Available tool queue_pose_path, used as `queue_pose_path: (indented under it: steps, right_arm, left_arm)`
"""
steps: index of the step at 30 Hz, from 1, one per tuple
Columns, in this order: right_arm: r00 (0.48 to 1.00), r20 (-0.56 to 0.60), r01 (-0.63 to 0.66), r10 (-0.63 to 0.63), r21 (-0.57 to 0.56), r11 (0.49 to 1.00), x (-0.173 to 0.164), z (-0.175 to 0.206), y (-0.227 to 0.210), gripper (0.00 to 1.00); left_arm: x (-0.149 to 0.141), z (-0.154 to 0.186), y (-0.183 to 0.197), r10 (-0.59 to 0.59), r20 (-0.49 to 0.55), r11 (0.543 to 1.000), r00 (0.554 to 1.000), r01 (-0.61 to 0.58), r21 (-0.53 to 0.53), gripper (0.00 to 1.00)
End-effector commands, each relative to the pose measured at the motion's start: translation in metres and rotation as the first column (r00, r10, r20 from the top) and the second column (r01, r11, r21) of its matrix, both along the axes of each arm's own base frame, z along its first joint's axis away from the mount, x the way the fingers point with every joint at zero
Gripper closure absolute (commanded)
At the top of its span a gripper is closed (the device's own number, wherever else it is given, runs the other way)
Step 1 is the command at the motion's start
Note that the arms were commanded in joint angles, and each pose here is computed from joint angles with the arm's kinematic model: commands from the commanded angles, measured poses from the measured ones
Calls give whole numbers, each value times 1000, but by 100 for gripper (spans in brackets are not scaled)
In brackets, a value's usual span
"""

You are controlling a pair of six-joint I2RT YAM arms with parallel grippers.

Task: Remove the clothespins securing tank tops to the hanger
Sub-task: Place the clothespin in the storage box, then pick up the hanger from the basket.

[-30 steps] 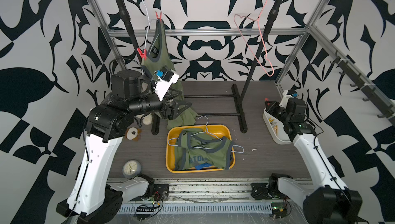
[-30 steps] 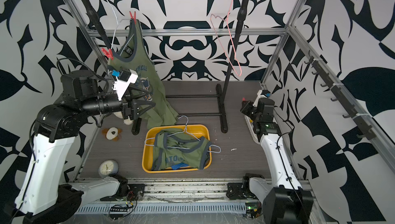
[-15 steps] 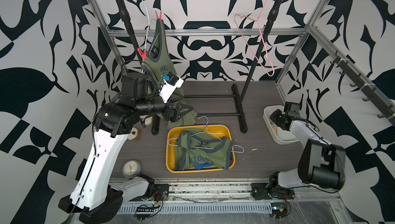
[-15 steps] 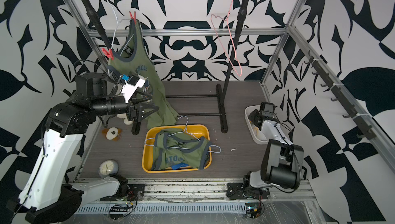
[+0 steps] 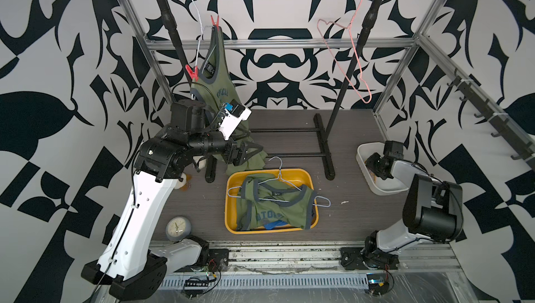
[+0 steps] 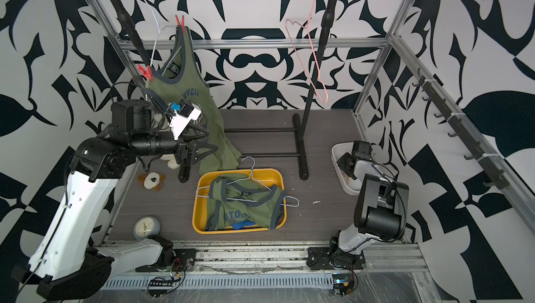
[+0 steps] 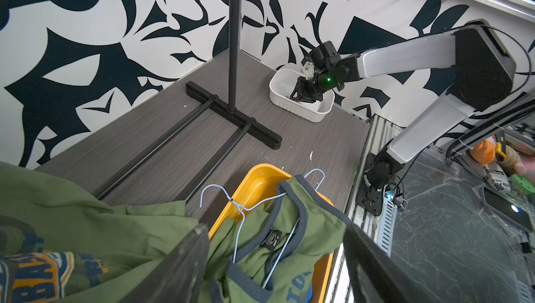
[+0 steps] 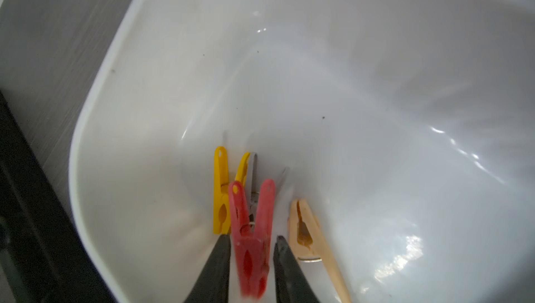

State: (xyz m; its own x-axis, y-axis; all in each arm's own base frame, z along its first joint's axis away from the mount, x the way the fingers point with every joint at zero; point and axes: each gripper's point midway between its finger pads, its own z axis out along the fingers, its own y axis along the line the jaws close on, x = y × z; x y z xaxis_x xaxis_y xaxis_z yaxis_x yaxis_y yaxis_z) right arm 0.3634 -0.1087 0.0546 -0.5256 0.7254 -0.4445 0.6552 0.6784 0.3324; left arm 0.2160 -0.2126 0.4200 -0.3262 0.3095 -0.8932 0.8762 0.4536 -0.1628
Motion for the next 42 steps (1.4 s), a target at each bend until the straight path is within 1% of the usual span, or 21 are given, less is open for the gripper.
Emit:
queue_pose_path:
  steps: [1, 3, 5, 7, 8, 10, 12, 14, 15, 16, 17, 19, 21, 24, 25, 27, 30, 33, 35, 37, 42]
  right_arm:
    - [999, 32, 1, 0, -46, 999, 11, 16, -10, 69]
    - [999, 32, 0, 2, -45, 999, 10, 16, -10, 69]
    - [998, 56, 11, -9, -46, 999, 9, 25, -10, 69]
    - [994, 107, 10, -4, -55, 998, 9, 42, -7, 72]
    - [987, 160, -5, 13, -49, 999, 11, 57, -3, 73]
    - [960, 273, -50, 57, -30, 998, 14, 88, 11, 73]
    - [919, 376, -119, 117, -17, 993, 16, 124, 32, 73]
    - [866, 452, -236, 215, -11, 972, 18, 156, 64, 74]
    - [830, 481, -312, 283, -21, 950, 19, 171, 86, 74]
    - [796, 496, -383, 348, -34, 923, 19, 181, 107, 75]
    - [749, 509, -471, 424, -40, 881, 18, 192, 133, 75]
    - [651, 517, -635, 557, -31, 772, 14, 204, 184, 75]
    - [534, 533, -781, 657, 11, 625, 6, 209, 235, 74]
    - [382, 562, -898, 734, 38, 438, -12, 209, 290, 74]
    - [345, 558, -919, 755, 37, 393, -18, 206, 303, 74]
    - [260, 547, -958, 795, 42, 284, -32, 196, 328, 72]
    - [186, 520, -982, 834, 88, 165, -48, 174, 355, 71]
    - [148, 473, -987, 868, 121, 102, -60, 149, 372, 70]
    - [146, 456, -985, 878, 153, 84, -64, 134, 378, 69]
    - [164, 437, -980, 884, 177, 94, -62, 118, 381, 67]
    - [188, 436, -969, 880, 231, 92, -58, 92, 393, 64]
  left_arm:
    - [-3, -1, 1, -13, 6, 1000, 1000, 13, 0, 22]
    - [-3, -1, 1, -12, 6, 1000, 1000, 12, -2, 23]
    - [-3, 0, 1, -10, 8, 1000, 1000, 10, -1, 22]
    - [-3, 2, 2, -5, 16, 1000, 1000, 5, 6, 22]
    - [-2, 2, 3, -4, 21, 1000, 1000, 4, 12, 22]
    - [-2, 3, 3, -10, 32, 1000, 999, 10, 26, 22]
    - [-4, 0, 2, -39, 36, 998, 999, 38, 46, 21]
    - [-8, -4, 2, -71, 34, 996, 997, 69, 65, 21]
    - [-12, -6, 1, -96, 29, 993, 995, 94, 73, 21]
    - [-15, -7, 0, -114, 26, 991, 993, 112, 75, 21]
    - [-17, -9, 0, -131, 16, 988, 991, 130, 79, 21]
    - [-21, -13, -2, -161, -3, 984, 987, 160, 80, 21]
    - [-23, -16, -2, -173, -19, 981, 985, 174, 85, 21]
    - [-26, -20, 0, -181, -27, 978, 983, 183, 103, 21]
    - [-28, -21, 0, -186, -30, 976, 982, 188, 109, 21]
    - [-31, -23, 2, -195, -39, 972, 980, 199, 126, 21]
    - [-35, -23, 6, -200, -41, 968, 979, 203, 144, 21]
    - [-37, -24, 9, -196, -40, 966, 980, 200, 162, 21]
    - [-36, -26, 9, -195, -42, 965, 980, 200, 169, 20]
    - [-36, -28, 9, -194, -45, 965, 980, 199, 171, 20]
    - [-35, -33, 8, -202, -55, 963, 978, 208, 172, 20]
